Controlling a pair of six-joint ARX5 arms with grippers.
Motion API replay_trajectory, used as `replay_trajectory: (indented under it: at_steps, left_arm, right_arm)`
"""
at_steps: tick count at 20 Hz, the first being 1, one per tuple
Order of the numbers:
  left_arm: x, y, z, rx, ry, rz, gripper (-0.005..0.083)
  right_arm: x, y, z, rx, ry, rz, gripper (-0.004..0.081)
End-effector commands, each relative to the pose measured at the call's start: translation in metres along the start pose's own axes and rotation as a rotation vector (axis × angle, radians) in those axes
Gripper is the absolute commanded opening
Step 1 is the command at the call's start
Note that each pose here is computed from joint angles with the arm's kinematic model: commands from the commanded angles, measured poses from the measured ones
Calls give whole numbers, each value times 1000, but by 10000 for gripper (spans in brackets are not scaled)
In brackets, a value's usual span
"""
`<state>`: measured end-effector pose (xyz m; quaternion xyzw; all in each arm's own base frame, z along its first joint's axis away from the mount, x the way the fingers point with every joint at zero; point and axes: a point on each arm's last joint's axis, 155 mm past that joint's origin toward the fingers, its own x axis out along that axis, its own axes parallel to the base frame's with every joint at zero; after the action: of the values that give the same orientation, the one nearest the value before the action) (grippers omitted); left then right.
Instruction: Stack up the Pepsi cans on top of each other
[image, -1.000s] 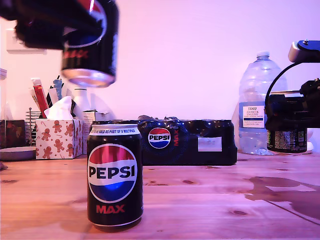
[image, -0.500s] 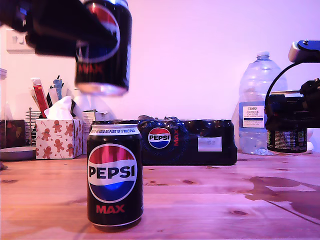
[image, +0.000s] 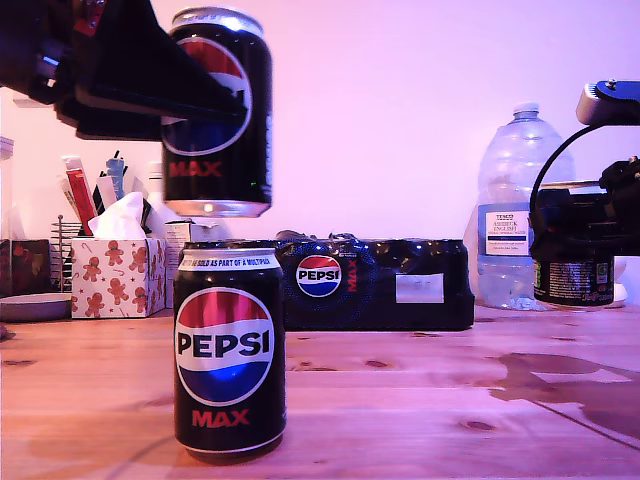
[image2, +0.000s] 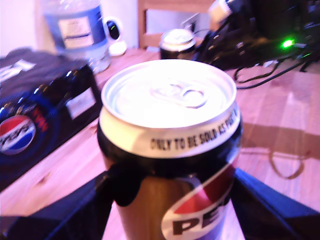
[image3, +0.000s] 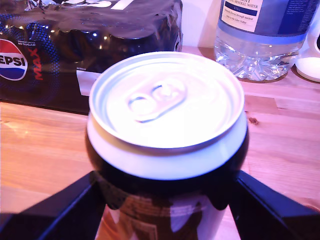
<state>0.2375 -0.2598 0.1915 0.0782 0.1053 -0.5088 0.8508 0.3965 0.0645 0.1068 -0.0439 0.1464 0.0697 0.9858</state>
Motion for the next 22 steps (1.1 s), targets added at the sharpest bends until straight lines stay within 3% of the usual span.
replay_trajectory:
  at_steps: [1, 22]
  left_arm:
    - [-2, -1, 18, 30, -61, 1, 389]
    - [8, 0, -4, 40, -56, 25, 389]
  right_arm:
    - [-3, 0, 28, 5, -85, -2, 367]
    - [-3, 0, 28, 3, -84, -2, 367]
